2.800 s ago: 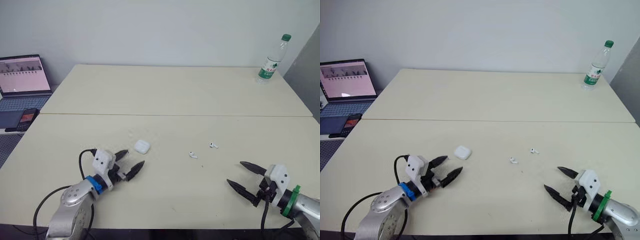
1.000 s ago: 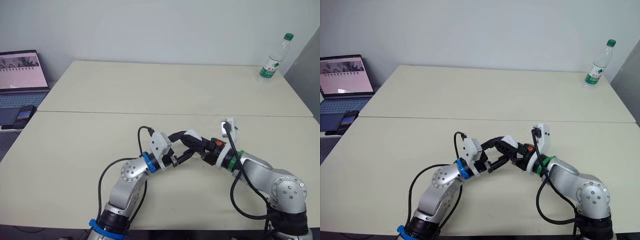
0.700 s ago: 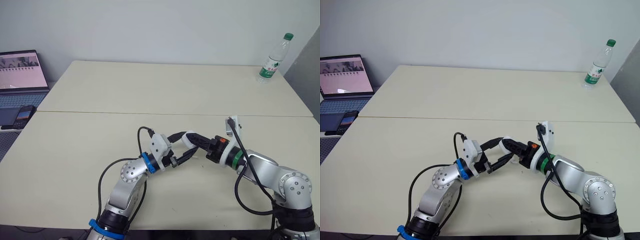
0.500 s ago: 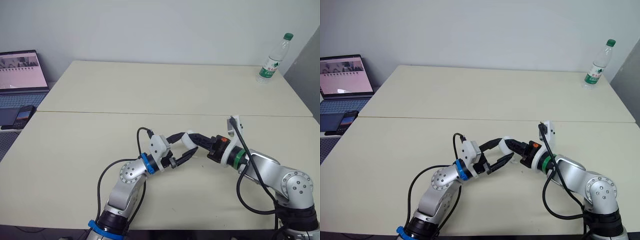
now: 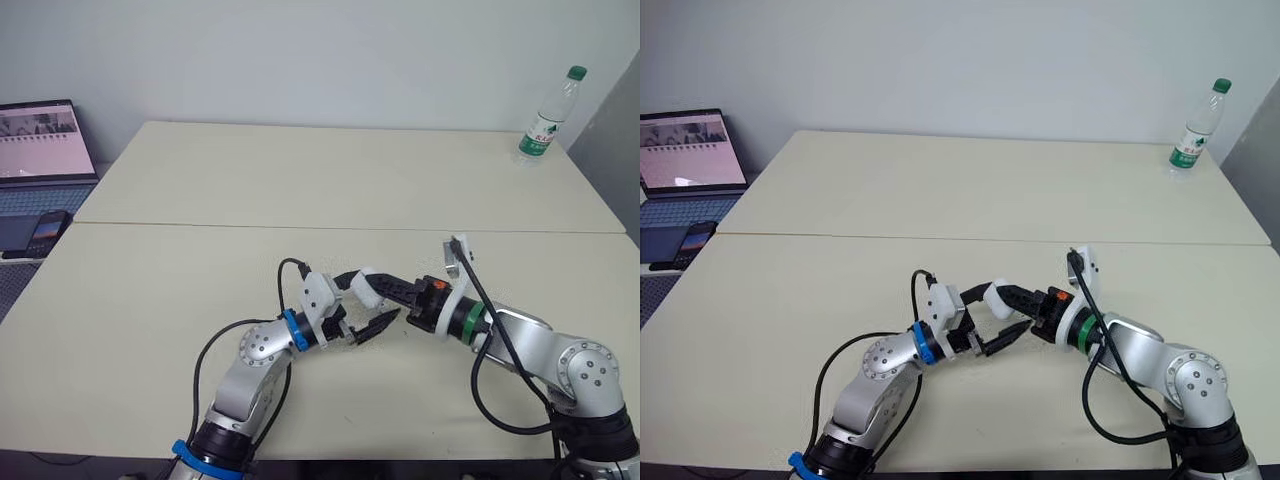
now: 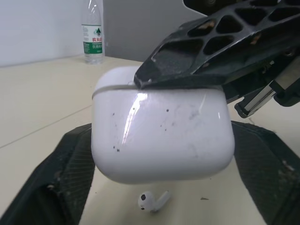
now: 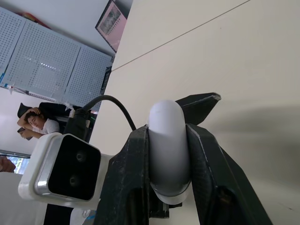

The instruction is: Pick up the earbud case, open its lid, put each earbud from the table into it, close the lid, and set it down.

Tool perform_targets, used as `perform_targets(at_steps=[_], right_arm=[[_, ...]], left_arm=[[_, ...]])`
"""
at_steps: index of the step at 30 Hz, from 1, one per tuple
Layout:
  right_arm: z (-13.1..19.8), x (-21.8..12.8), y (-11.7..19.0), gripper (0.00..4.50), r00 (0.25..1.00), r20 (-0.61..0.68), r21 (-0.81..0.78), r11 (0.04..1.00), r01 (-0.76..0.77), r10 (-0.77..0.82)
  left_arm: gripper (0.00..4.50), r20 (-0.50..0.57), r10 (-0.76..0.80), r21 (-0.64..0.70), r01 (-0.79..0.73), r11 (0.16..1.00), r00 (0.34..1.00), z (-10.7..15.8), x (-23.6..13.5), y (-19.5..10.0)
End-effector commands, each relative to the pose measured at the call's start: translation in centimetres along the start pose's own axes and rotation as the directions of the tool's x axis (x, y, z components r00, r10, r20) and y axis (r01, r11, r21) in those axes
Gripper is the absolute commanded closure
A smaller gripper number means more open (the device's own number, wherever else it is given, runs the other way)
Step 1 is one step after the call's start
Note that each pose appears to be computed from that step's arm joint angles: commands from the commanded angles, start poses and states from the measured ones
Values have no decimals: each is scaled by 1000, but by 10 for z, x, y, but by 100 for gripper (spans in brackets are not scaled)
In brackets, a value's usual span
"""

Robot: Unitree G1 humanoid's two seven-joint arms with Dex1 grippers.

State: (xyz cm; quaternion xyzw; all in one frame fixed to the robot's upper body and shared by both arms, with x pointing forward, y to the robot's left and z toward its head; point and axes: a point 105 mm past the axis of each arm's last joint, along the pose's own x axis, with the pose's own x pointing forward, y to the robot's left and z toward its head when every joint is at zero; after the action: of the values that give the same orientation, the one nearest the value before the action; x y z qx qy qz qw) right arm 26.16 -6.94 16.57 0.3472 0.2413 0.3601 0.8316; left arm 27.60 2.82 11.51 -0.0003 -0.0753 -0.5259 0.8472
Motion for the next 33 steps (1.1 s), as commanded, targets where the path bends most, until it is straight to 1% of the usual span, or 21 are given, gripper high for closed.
perform_targets(at_steps=[1,4,6,8,10,13,16,18,22,27,33], right_arm=[[12,-6,14,374,996,37,-58,995,-76,78],[15,-9,13,374,995,32,-86,992,-91,94],[18,-12,9,374,995,22,-134,986,-95,99],[21,-15,4,374,995,8,-189,977,-97,100],[22,-19,-1,374,995,-18,-255,961,-103,102],[18,-27,-5,374,987,-115,-375,915,-150,115],[13,-33,2,374,963,-205,-446,859,-251,175],[11,-35,7,374,946,-253,-467,830,-304,204],[5,-33,18,374,914,-316,-479,789,-386,256],[1,-33,23,374,890,-368,-485,761,-431,270],[-1,-32,22,374,881,-391,-488,752,-443,266]], left_arm=[[3,57,-98,-44,101,994,994,25,-10,-6],[3,48,-166,-108,171,979,985,30,-19,-8],[3,36,-240,-228,242,943,970,33,-31,-9],[3,22,-309,-321,300,898,951,36,-41,-7],[3,15,-357,-367,337,867,934,40,-46,-4],[3,11,-396,-407,366,837,918,46,-46,6],[3,-30,-445,-406,396,824,895,42,-42,9],[3,-60,-497,-394,437,809,866,38,-39,6],[3,-67,-563,-386,499,776,824,38,-29,0],[3,-60,-606,-392,540,745,793,42,-25,-1],[3,-60,-618,-415,543,730,784,44,-27,4]])
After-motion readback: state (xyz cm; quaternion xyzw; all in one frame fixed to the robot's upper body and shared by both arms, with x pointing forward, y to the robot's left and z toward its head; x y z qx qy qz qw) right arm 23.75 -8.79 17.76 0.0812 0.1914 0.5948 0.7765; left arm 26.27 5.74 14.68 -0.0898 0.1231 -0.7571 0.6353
